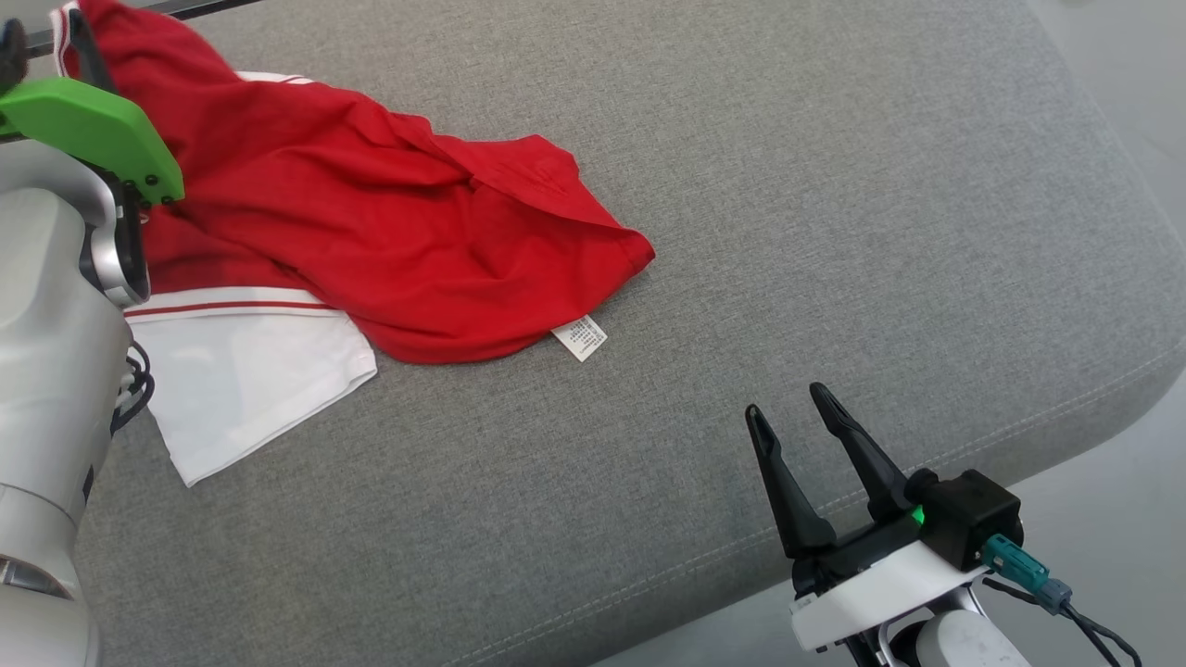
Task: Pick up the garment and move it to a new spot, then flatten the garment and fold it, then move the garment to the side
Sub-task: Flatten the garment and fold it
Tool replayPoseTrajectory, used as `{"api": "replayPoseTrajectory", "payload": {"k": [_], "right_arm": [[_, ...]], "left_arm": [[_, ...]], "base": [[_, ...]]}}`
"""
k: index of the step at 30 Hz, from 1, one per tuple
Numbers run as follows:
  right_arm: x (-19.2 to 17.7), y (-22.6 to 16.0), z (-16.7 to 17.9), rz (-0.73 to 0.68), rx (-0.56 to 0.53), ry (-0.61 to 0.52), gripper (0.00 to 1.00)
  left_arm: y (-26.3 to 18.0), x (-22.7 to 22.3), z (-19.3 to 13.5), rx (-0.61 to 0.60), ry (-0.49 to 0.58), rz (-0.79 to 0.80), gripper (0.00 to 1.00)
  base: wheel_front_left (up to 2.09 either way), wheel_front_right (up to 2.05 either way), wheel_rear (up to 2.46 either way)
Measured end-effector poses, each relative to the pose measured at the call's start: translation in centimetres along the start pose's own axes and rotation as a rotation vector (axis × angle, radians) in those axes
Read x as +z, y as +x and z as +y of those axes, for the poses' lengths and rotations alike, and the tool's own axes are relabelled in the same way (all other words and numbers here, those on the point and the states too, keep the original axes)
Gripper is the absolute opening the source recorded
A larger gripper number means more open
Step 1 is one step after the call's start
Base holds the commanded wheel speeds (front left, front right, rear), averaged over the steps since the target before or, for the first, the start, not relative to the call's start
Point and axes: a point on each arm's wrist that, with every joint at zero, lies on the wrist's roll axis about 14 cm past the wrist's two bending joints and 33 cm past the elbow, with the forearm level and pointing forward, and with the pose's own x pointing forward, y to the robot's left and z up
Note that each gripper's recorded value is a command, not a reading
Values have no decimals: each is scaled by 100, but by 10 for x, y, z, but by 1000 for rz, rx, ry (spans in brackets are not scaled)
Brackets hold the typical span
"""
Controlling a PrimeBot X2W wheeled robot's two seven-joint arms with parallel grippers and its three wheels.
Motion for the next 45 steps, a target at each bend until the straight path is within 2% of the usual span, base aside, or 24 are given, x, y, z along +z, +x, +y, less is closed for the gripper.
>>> {"api": "replayPoseTrajectory", "payload": {"k": [7,12,16,20,25,32,40,45], "right_arm": [[1,-1,3,-7,3,11,100],[3,-2,8,-16,17,15,100],[5,-3,13,-22,40,12,100],[5,-4,20,-22,68,13,100],[4,-6,30,-21,103,14,100],[6,-11,46,-36,144,32,100],[15,-9,60,-65,190,20,100],[14,-14,60,-64,190,9,100]], "left_arm": [[-5,13,6,-21,-18,-34,100],[-24,22,11,-34,-73,-87,100],[-54,9,15,-33,-109,-96,100],[-93,-10,24,-7,-78,-90,100],[-145,-27,21,-11,-93,-83,100],[-206,-27,15,1,-109,-129,100],[-257,-14,20,44,-80,-222,100],[-282,-37,16,53,-70,-173,100]], "base": [[0,0,0],[0,0,0],[0,0,0],[0,0,0],[0,0,0],[0,0,0],[0,0,0],[0,0,0]]}}
